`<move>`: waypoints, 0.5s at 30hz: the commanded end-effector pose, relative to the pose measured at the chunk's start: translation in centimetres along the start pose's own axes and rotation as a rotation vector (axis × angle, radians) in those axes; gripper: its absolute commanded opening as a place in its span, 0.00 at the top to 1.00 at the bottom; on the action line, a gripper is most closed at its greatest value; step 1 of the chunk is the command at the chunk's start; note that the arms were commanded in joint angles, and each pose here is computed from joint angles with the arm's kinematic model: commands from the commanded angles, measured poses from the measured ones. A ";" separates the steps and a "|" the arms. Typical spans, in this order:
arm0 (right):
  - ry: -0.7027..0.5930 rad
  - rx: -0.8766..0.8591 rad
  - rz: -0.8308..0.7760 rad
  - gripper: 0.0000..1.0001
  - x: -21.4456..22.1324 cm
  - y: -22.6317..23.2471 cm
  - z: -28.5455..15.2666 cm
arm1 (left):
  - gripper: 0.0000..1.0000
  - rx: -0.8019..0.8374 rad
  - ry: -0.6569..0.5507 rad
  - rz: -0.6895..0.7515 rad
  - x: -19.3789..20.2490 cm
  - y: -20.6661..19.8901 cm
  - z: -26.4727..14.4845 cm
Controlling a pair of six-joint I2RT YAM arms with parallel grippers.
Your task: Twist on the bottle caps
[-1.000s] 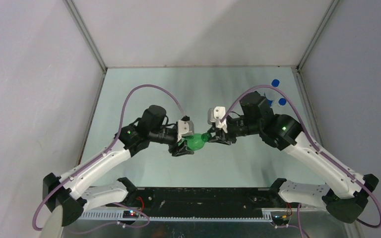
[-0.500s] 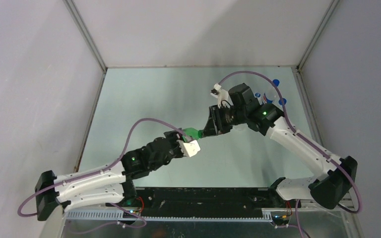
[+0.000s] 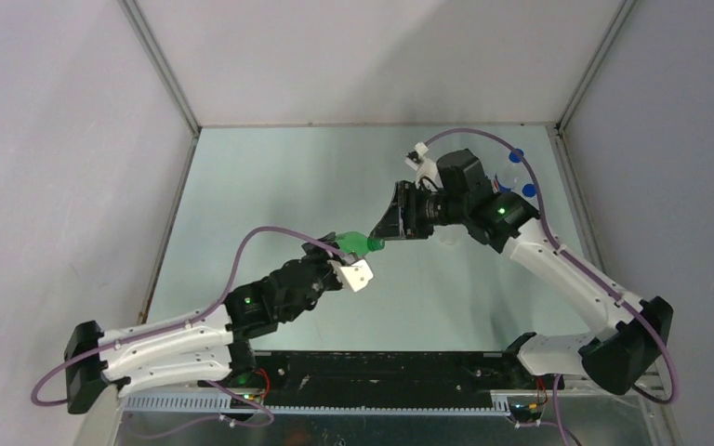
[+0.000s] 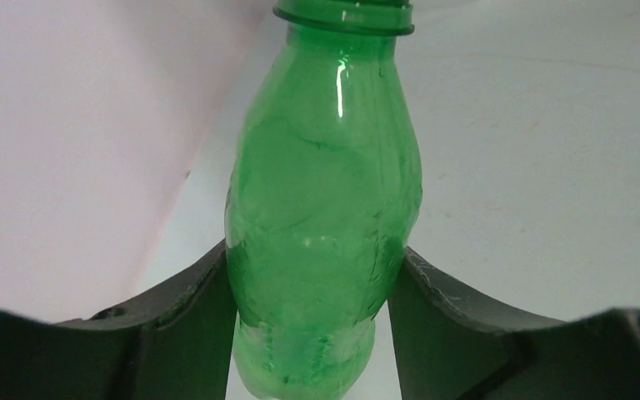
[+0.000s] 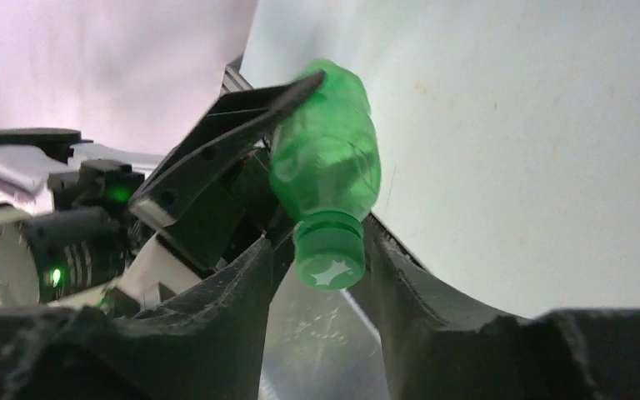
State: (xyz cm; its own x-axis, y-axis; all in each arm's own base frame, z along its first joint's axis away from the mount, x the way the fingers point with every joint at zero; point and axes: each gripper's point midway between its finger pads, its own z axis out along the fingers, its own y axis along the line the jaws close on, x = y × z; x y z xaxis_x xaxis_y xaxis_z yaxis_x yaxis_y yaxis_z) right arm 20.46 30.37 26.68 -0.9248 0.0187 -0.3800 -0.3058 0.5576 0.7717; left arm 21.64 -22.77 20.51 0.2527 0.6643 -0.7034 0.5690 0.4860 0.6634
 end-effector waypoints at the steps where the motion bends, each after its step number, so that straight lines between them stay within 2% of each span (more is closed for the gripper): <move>1: -0.202 -0.148 -0.364 0.48 -3.1 4.6 -3.1 | 1.00 0.185 -0.087 -0.106 -1.2 -1.4 -0.6; 4: -0.215 -0.184 -0.545 0.39 -2.6 5.3 -4.4 | 1.00 0.318 -0.114 -0.157 -1.5 -2.1 -1.1; 6: -0.208 -0.201 -0.697 0.37 -1.9 5.4 -5.2 | 1.00 0.476 -0.158 -0.190 -2.4 -3.5 -1.8; 12: -0.168 -0.212 -1.195 0.37 0.9 4.7 -7.0 | 1.00 0.740 -0.210 -0.263 -4.3 -4.6 -3.1; 15: -0.125 -0.197 -1.358 0.36 2.5 4.0 -7.0 | 1.00 0.833 -0.206 -0.282 -5.0 -5.0 -3.4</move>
State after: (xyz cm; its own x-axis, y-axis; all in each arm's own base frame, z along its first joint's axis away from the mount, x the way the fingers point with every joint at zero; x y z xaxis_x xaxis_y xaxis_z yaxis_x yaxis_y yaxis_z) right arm 16.84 27.49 33.31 -0.1864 -0.2576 -0.9481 -0.9629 0.2393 0.1243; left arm 18.66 -25.06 20.32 0.1425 0.5001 -0.8541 0.9426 0.1947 0.2713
